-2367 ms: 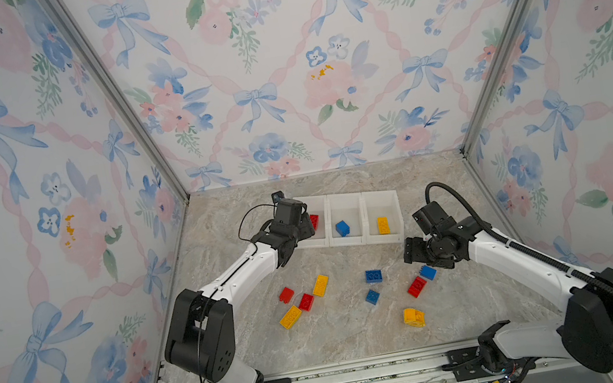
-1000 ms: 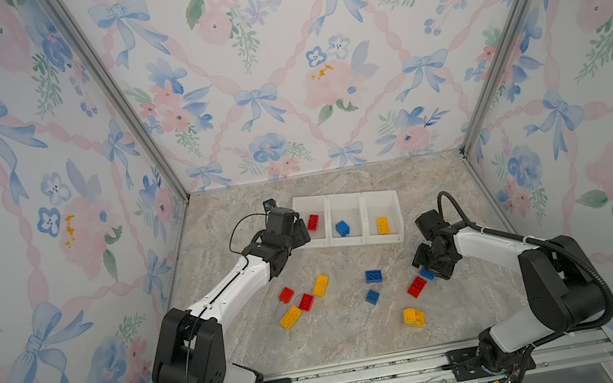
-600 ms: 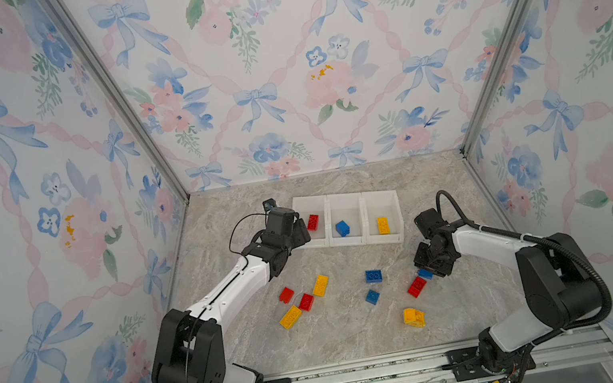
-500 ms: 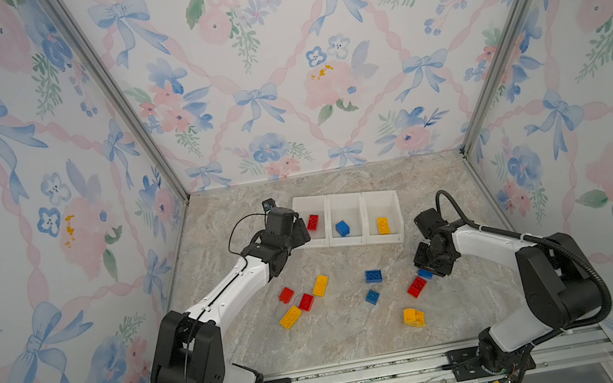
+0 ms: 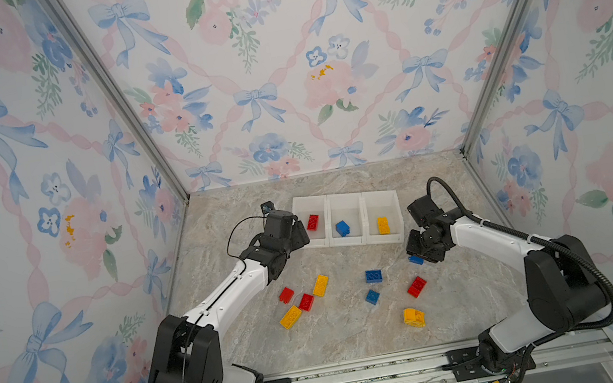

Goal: Sort the legos into containers by color
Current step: 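Carry the blue brick into the middle compartment and release it, then move the left gripper down to the small red brick while the right gripper withdraws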

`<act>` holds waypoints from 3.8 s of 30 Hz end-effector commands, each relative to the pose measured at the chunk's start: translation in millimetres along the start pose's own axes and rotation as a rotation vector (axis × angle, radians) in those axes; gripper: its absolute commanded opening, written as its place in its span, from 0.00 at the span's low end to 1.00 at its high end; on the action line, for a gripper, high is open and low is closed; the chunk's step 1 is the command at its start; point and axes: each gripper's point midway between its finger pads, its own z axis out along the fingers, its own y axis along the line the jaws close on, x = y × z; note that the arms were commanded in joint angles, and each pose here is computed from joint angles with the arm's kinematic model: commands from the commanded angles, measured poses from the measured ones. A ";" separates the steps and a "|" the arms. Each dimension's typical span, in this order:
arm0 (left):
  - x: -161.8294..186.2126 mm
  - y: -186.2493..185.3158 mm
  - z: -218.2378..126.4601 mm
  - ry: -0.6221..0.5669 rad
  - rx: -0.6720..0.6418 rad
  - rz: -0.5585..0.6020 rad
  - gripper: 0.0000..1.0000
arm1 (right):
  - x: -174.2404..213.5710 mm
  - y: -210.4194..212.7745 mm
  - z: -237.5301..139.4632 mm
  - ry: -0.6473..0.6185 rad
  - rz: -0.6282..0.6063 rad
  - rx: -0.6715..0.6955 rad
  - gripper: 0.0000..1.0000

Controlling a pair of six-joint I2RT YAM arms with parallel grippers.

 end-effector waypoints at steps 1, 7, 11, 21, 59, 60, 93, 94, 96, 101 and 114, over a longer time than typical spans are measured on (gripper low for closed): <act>-0.8 6.6 -4.1 -0.015 -0.007 -0.025 0.88 | -7.2 21.7 -20.8 -0.040 -0.072 -0.035 0.38; 4.4 12.9 -5.5 -0.014 -0.014 -0.034 0.89 | -17.6 68.8 -36.6 -0.089 -0.180 -0.098 0.38; 8.3 17.1 -5.7 -0.012 -0.014 -0.041 0.89 | -24.4 99.4 -40.5 -0.109 -0.236 -0.147 0.38; 19.6 30.3 -5.7 -0.006 0.009 -0.076 0.89 | -47.7 168.0 -30.5 -0.140 -0.338 -0.237 0.38; 30.7 39.6 -18.1 -0.007 0.080 -0.089 0.89 | -77.1 244.9 24.2 -0.121 -0.390 -0.291 0.59; 30.9 39.5 -18.1 -0.006 0.081 -0.089 0.89 | -77.6 245.5 21.1 -0.125 -0.391 -0.295 0.59; 54.0 33.3 -23.1 0.065 0.142 -0.061 0.94 | 7.6 133.0 -61.5 -0.045 -0.382 -0.280 0.77; 56.9 33.3 -22.9 0.081 0.141 -0.062 0.94 | 10.8 126.2 -64.4 -0.045 -0.367 -0.273 0.78; 64.0 33.6 -23.5 0.109 0.140 -0.061 0.94 | 16.8 114.4 -68.7 -0.047 -0.327 -0.263 0.79; 86.9 46.7 -27.8 0.172 0.081 -0.070 0.93 | 30.4 88.9 -74.1 -0.044 -0.308 -0.213 0.81; 135.8 84.2 -47.2 0.357 -0.084 0.034 0.81 | 49.9 65.5 -91.7 -0.070 -0.280 -0.204 0.84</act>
